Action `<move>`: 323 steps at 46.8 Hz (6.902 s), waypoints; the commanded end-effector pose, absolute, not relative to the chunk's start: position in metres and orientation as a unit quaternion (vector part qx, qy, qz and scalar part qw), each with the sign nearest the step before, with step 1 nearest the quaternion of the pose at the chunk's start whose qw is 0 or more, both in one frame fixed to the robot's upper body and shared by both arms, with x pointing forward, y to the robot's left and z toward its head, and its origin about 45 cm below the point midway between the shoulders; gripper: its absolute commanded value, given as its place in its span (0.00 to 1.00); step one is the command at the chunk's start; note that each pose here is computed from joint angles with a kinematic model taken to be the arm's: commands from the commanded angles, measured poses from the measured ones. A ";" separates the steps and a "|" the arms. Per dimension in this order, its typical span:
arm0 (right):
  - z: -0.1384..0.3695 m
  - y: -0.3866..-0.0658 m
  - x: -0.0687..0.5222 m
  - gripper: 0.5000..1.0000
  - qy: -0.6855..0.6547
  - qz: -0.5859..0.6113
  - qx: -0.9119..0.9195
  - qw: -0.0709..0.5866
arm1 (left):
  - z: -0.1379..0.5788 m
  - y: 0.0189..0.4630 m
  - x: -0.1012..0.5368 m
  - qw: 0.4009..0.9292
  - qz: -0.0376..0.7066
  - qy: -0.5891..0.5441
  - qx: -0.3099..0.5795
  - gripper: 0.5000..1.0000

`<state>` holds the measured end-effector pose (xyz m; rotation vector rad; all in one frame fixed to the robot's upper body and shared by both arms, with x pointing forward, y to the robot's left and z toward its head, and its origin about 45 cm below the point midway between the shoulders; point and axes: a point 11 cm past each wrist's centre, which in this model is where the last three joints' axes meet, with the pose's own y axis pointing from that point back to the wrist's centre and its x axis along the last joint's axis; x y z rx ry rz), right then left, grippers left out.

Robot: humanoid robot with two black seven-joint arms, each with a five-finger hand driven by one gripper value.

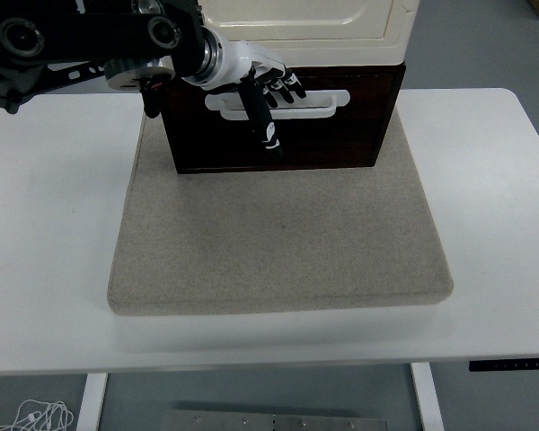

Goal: Open the drawer under the combination cabinet

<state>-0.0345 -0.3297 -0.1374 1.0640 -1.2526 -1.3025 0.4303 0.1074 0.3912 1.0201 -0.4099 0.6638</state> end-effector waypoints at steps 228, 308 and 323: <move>-0.137 -0.330 -0.035 0.85 -0.518 -0.538 0.439 0.499 | 0.605 0.102 0.393 0.916 0.261 -0.271 0.136 1.00; -0.137 -0.330 -0.035 0.86 -0.518 -0.538 0.439 0.499 | 0.415 0.404 0.501 0.659 0.691 0.156 -0.252 1.00; -0.137 -0.330 -0.038 0.85 -0.518 -0.539 0.437 0.500 | 0.345 0.378 0.496 0.676 0.639 0.222 -0.291 1.00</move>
